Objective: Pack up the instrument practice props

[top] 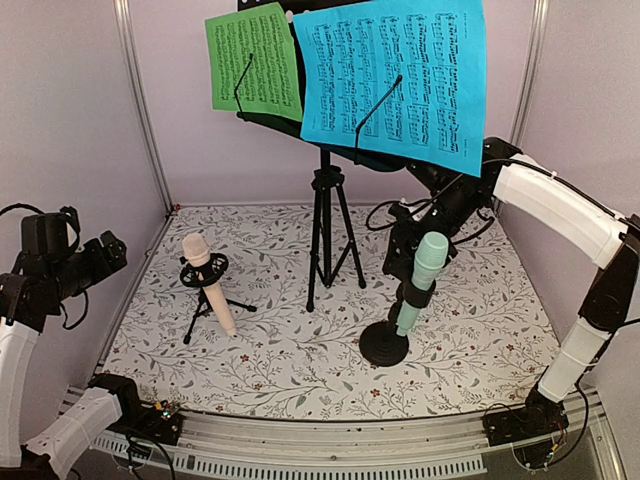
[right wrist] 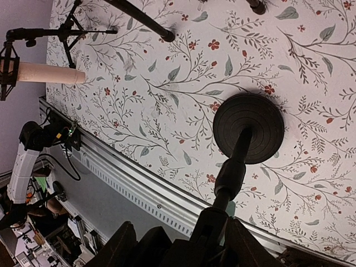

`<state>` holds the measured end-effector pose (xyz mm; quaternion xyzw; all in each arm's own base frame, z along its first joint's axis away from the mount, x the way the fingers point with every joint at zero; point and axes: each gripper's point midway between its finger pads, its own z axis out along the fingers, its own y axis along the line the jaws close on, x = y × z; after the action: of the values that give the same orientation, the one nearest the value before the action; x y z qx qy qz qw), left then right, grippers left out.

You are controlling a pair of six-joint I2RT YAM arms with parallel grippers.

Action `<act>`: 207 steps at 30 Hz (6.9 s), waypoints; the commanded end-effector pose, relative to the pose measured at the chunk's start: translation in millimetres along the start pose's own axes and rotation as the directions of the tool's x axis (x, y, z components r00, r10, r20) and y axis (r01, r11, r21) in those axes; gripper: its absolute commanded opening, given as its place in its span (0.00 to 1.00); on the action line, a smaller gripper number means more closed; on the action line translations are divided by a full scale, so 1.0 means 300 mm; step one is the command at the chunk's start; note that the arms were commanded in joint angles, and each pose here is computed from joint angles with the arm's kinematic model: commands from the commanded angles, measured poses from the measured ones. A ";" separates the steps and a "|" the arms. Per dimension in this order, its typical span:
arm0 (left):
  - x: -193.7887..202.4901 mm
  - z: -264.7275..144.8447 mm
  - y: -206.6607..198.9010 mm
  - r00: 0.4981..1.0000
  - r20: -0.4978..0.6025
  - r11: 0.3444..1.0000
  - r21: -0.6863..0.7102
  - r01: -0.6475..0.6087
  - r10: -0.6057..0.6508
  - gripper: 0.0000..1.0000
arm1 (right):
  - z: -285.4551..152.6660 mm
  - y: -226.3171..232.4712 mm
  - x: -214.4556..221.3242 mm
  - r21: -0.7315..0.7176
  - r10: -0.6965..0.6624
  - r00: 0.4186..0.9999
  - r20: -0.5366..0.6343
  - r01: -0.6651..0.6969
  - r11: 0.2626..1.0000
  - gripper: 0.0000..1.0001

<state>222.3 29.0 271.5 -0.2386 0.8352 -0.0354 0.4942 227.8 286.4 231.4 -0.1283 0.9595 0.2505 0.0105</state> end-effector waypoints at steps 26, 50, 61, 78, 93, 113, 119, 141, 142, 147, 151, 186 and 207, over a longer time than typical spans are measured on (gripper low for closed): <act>0.004 0.016 -0.003 1.000 -0.007 1.000 -0.004 -0.001 0.001 0.94 | 0.066 0.151 -0.170 -0.048 -0.193 0.980 0.039 0.195 0.980 0.66; 0.008 0.020 -0.010 1.000 -0.015 1.000 0.004 -0.007 0.007 0.94 | -0.085 0.221 -0.199 -0.086 -0.211 0.965 0.157 0.227 0.970 0.89; 0.007 0.015 -0.007 1.000 -0.007 1.000 0.003 -0.005 0.005 0.94 | -0.183 0.197 -0.241 -0.094 -0.164 0.956 0.245 0.191 0.977 0.90; 0.007 0.015 -0.010 1.000 -0.008 1.000 0.008 -0.007 0.008 0.94 | -0.402 0.081 -0.212 0.051 -0.209 0.856 0.472 0.210 0.976 0.92; 0.021 0.037 -0.033 0.999 -0.042 0.999 0.035 -0.030 0.031 0.94 | -0.509 -0.002 -0.010 0.060 -0.262 0.499 0.826 0.383 0.922 0.93; 0.035 0.054 -0.058 0.996 -0.072 0.996 0.067 -0.053 0.058 0.94 | -0.135 0.024 0.183 0.161 -0.475 0.234 0.848 0.741 0.652 0.92; 0.040 0.061 -0.061 0.995 -0.083 0.996 0.068 -0.059 0.064 0.94 | -0.077 0.042 0.137 0.266 -0.504 0.151 0.850 0.702 0.660 0.91; 0.028 0.041 -0.072 0.994 -0.076 0.994 0.084 -0.067 0.073 0.93 | -0.052 0.128 -0.011 0.368 -0.510 0.065 0.858 0.615 0.697 0.70; 0.024 0.034 -0.078 0.994 -0.080 0.994 0.091 -0.066 0.073 0.93 | -0.050 0.131 -0.010 0.363 -0.508 0.067 0.859 0.619 0.696 0.68; 0.007 -0.036 -0.145 0.990 -0.124 0.980 0.193 -0.039 0.064 0.85 | -0.039 0.132 -0.006 0.350 -0.502 0.076 0.862 0.627 0.696 0.61; -0.049 -0.131 -0.204 0.993 -0.100 0.957 0.288 -0.032 0.063 0.86 | -0.021 0.129 -0.007 0.323 -0.485 0.098 0.869 0.630 0.707 0.63; -0.041 -0.296 -0.749 0.929 -0.021 0.537 0.821 -0.195 0.369 0.99 | 0.002 0.188 0.090 0.213 -0.487 0.121 0.865 0.790 0.575 0.38; 0.489 -0.435 -1.088 0.680 0.417 -0.111 0.888 -0.446 0.603 0.95 | 0.028 0.228 0.263 -0.034 -0.528 0.199 0.826 0.951 0.307 0.41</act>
<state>184.0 -322.4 319.7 0.4260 0.7087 -0.3757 0.4186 148.4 325.8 239.9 -0.4690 0.5743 0.4720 0.4768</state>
